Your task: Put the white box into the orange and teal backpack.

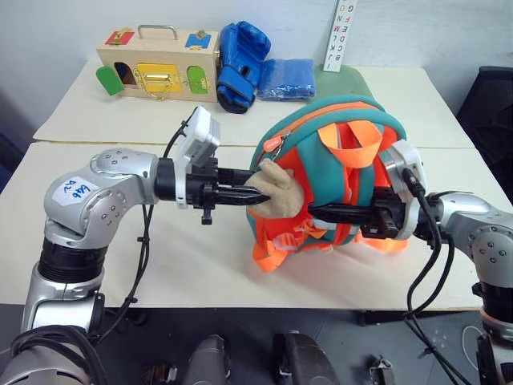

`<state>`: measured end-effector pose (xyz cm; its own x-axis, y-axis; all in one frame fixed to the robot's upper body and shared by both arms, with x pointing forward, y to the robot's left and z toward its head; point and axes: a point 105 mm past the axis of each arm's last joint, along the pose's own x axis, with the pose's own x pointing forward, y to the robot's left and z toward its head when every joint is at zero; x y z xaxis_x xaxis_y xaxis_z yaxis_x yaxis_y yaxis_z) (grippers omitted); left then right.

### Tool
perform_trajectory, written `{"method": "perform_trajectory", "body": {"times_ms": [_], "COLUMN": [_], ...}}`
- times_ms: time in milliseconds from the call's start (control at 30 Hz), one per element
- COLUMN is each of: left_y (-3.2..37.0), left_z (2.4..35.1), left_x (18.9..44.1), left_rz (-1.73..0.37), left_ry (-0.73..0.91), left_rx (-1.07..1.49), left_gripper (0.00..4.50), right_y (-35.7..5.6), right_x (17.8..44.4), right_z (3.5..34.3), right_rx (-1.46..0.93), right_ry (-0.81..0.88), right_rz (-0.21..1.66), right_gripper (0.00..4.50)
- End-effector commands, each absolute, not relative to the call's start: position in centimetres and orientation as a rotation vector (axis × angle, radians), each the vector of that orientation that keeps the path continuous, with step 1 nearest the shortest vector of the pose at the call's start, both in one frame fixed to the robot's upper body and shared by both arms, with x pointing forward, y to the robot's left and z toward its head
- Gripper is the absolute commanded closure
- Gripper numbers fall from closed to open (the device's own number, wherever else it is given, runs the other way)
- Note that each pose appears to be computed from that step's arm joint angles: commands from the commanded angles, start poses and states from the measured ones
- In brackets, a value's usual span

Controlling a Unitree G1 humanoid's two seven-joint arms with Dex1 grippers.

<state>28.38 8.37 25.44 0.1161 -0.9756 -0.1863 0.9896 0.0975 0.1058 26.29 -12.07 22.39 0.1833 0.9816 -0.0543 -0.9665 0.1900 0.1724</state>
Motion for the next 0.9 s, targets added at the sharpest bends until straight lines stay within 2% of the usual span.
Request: {"method": "perform_trajectory", "body": {"times_ms": [33,200,333,400,533,667,800,900], "left_y": [11.7,16.1,17.1,17.0,15.9,15.0,14.4,13.4], "left_z": [26.6,27.3,26.6,26.0,21.2,16.7,13.6,13.2], "left_x": [30.0,32.6,33.8,33.6,30.6,29.5,31.7,32.8], "left_rz": [-1.364,-1.263,-1.239,-1.272,-1.439,-1.484,-1.387,-1.355], "left_ry": [0.050,0.064,0.096,0.119,0.301,0.403,0.398,0.339], "left_rx": [0.309,0.363,0.396,0.394,0.433,0.524,0.666,0.693], "left_gripper": [3.68,3.68,3.68,3.68,3.68,3.68,3.68,3.68], "right_y": [-13.7,-15.3,-14.7,-14.3,-12.5,-11.8,-11.9,-12.4], "right_x": [25.5,24.2,22.7,22.5,22.1,21.2,21.1,21.9], "right_z": [23.6,23.1,23.1,23.0,24.3,25.3,25.2,24.5], "right_rx": [0.100,0.143,0.184,0.182,0.218,0.227,0.187,0.149], "right_ry": [0.122,0.138,0.127,0.116,0.012,-0.037,-0.038,-0.026], "right_rz": [1.338,1.294,1.328,1.324,1.342,1.365,1.344,1.287], "right_gripper": [4.50,4.50,4.50,4.50,4.50,4.50,4.50,4.50]}}
